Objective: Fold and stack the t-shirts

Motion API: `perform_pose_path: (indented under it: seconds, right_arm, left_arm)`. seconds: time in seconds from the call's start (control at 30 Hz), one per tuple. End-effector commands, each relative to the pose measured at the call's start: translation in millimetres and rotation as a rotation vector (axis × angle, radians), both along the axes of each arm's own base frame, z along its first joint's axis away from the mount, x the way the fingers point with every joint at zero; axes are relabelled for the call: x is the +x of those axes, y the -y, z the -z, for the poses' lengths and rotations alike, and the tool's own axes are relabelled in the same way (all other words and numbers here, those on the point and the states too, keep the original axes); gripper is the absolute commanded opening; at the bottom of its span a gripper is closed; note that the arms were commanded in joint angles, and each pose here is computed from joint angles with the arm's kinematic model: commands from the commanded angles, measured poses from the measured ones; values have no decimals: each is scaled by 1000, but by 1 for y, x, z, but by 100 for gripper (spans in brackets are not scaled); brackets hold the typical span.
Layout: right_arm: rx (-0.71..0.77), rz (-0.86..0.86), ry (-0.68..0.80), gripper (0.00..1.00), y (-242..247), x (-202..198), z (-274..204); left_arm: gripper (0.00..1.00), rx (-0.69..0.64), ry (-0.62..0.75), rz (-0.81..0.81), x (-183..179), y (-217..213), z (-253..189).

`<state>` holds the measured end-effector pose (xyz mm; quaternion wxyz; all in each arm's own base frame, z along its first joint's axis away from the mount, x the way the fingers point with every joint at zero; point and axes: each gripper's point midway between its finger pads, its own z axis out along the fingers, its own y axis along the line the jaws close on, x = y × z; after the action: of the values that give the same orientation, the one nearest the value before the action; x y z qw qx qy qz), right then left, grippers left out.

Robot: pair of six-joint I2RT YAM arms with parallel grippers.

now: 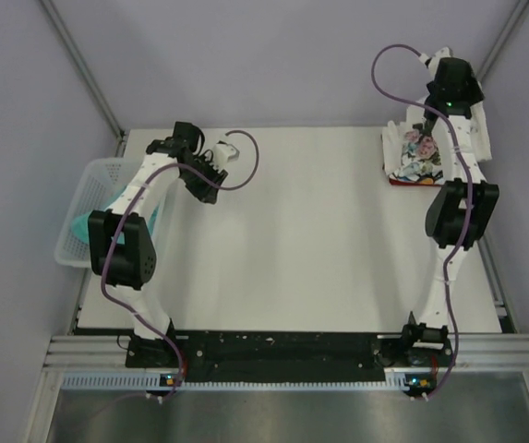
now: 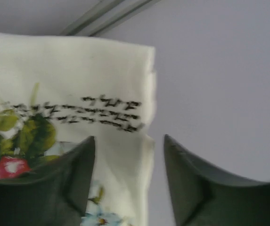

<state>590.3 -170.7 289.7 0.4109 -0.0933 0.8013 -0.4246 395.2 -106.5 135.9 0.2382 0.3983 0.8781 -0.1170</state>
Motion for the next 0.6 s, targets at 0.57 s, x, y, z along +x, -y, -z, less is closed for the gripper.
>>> perform_pose_path:
  seconds: [0.57]
  right_arm:
    - [322, -149, 263, 99, -85, -54, -68]
  left_arm:
    - [47, 22, 95, 19, -45, -14, -39]
